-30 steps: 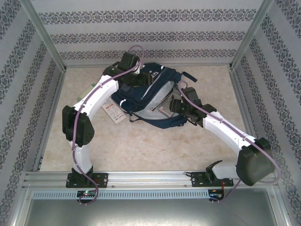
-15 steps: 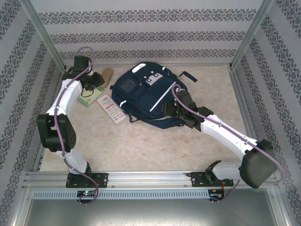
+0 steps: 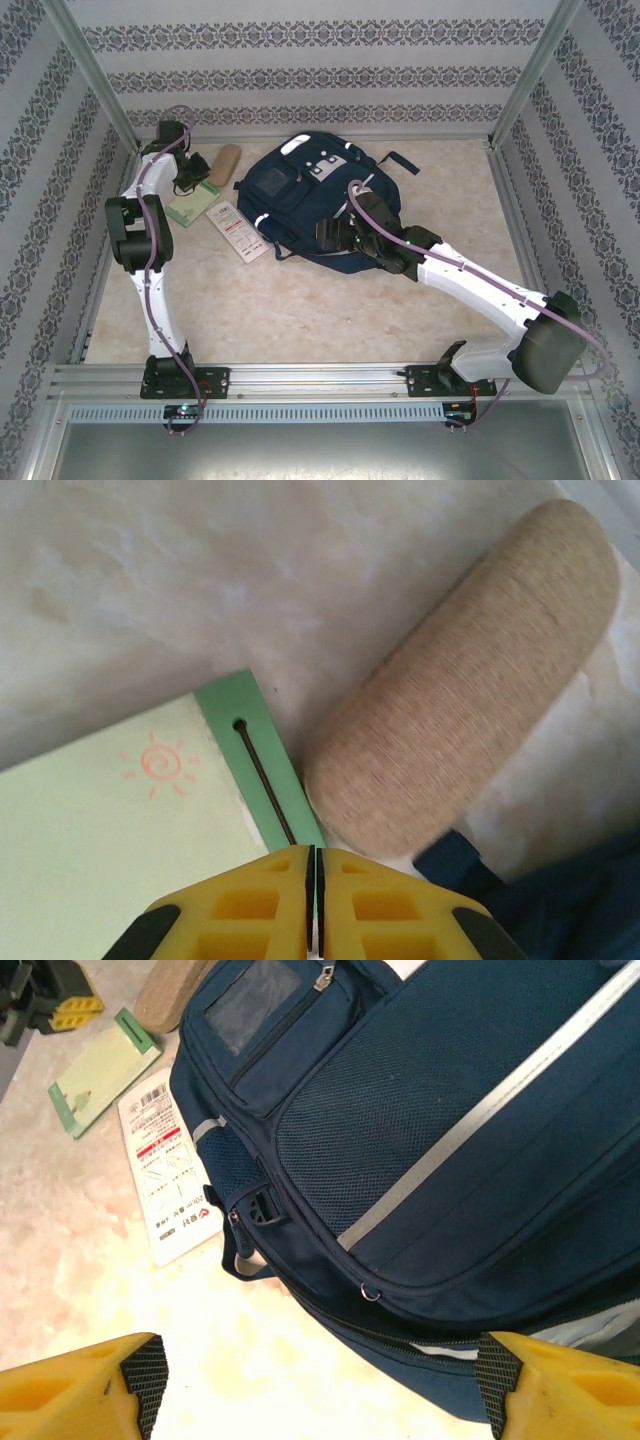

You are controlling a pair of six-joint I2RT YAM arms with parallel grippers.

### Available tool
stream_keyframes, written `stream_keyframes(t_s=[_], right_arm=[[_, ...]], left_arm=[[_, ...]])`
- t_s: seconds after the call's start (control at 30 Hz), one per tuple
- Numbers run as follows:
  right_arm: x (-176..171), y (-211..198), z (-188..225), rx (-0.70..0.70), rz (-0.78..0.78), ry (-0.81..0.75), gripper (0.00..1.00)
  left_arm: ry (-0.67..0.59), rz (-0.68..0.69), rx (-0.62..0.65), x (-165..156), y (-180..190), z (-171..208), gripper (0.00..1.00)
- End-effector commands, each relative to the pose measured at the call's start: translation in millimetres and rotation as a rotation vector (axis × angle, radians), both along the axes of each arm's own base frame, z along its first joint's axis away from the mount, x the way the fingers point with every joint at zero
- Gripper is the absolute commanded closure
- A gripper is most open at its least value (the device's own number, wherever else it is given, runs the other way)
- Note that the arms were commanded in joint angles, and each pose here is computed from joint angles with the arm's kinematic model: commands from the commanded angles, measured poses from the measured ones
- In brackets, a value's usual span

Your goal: Pack books, pencil case, and school supplies into a backpack

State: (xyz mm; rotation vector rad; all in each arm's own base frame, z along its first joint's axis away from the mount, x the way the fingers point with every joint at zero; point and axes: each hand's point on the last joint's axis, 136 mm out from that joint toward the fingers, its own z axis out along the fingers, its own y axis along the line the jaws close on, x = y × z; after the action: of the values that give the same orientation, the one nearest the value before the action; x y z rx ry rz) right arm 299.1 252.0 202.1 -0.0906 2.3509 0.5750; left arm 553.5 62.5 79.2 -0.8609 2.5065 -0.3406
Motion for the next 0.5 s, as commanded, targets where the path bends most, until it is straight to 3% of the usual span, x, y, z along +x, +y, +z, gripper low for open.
stream_keyframes(t_s=[0.0, 0.03, 0.23, 0.47], right_arm=[[-1.0, 2.5, 11.4, 0.016, -0.002, -0.002, 0.1], [-1.5, 2.5, 11.7, 0.016, -0.002, -0.001, 0.02], [0.3, 4.4, 16.6, 0.021, 0.004, -0.01, 0.02], [3.8, 21.1, 17.6, 0.02, 0.051, -0.01, 0.02]], left_arm=[[0.042, 0.055, -0.014, -2.0, 16.3, -13.0, 0.88], [0.053, 0.064, -0.021, -3.8, 18.3, -18.2, 0.88], [0.096, 0.093, -0.065, -22.7, 18.9, -37.7, 0.93], [0.159, 0.132, -0.084, -74.2, 12.7, -52.8, 0.96]])
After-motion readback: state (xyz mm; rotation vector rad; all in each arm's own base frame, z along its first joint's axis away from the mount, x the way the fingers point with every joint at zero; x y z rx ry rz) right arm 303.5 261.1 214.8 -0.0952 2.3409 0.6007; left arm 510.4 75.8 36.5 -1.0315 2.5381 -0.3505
